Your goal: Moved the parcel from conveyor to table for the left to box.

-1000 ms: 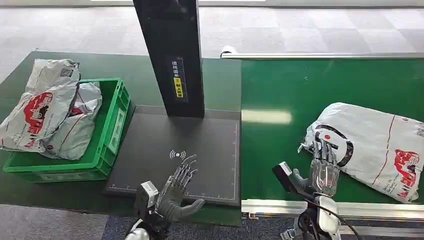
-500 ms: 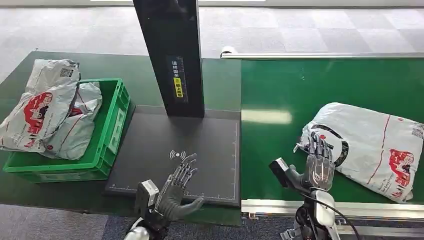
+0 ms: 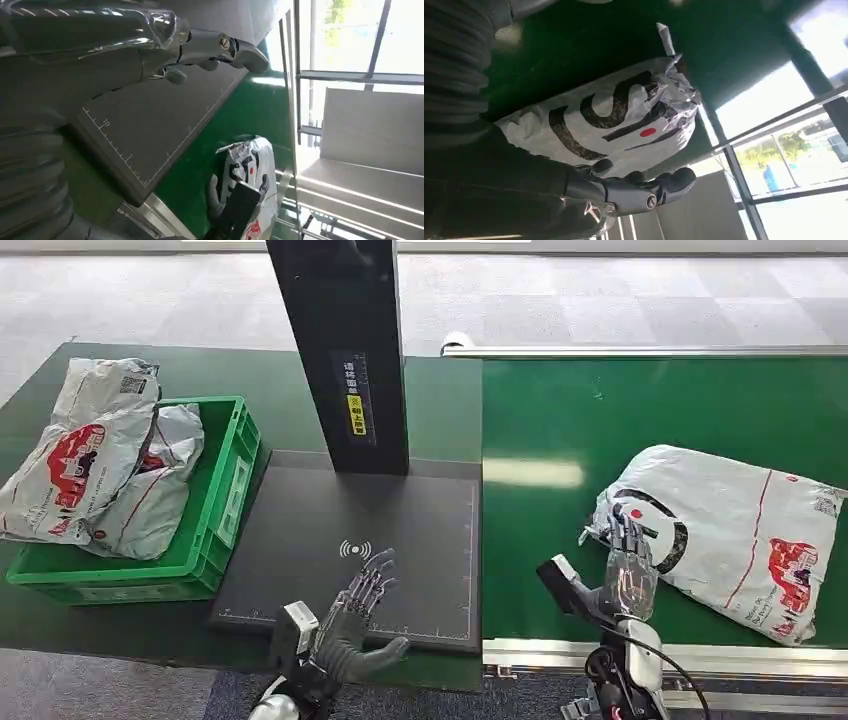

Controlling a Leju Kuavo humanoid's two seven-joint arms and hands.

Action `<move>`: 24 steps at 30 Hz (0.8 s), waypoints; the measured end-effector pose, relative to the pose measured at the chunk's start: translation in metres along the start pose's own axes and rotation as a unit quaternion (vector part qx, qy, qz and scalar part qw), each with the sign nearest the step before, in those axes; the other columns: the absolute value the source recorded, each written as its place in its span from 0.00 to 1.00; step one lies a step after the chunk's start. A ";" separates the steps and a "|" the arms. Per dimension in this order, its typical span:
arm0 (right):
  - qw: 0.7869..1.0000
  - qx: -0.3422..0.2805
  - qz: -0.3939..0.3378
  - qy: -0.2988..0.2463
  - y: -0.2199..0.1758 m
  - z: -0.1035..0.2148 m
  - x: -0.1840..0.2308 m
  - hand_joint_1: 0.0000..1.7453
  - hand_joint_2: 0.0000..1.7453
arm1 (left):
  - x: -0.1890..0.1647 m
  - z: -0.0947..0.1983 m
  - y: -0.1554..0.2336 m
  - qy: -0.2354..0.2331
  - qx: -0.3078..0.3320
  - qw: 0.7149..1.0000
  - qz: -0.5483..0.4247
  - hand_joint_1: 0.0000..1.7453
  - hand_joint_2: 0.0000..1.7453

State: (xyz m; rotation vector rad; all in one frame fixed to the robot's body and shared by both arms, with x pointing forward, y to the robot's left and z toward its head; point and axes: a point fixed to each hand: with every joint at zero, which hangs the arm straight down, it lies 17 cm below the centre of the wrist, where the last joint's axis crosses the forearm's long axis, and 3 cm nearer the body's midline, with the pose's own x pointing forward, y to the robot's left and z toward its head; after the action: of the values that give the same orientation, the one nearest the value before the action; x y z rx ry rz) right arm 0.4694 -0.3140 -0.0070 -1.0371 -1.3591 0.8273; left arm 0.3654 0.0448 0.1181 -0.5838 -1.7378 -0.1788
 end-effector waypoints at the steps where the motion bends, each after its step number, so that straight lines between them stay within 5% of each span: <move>1: 1.000 0.002 -0.001 0.000 0.001 0.000 0.001 0.00 1.00 | 0.000 0.000 0.000 0.000 0.000 1.000 0.000 0.00 1.00; 24: 0.999 0.015 -0.006 0.029 0.010 0.006 -0.013 0.00 1.00 | -0.003 0.001 0.002 0.003 0.003 1.000 -0.001 0.00 1.00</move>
State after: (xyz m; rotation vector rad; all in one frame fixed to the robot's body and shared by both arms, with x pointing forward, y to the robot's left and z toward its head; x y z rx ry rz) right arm 0.4641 -0.3216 -0.0212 -1.0217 -1.2991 0.7991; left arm 0.3659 0.0457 0.1152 -0.5755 -1.7324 -0.1762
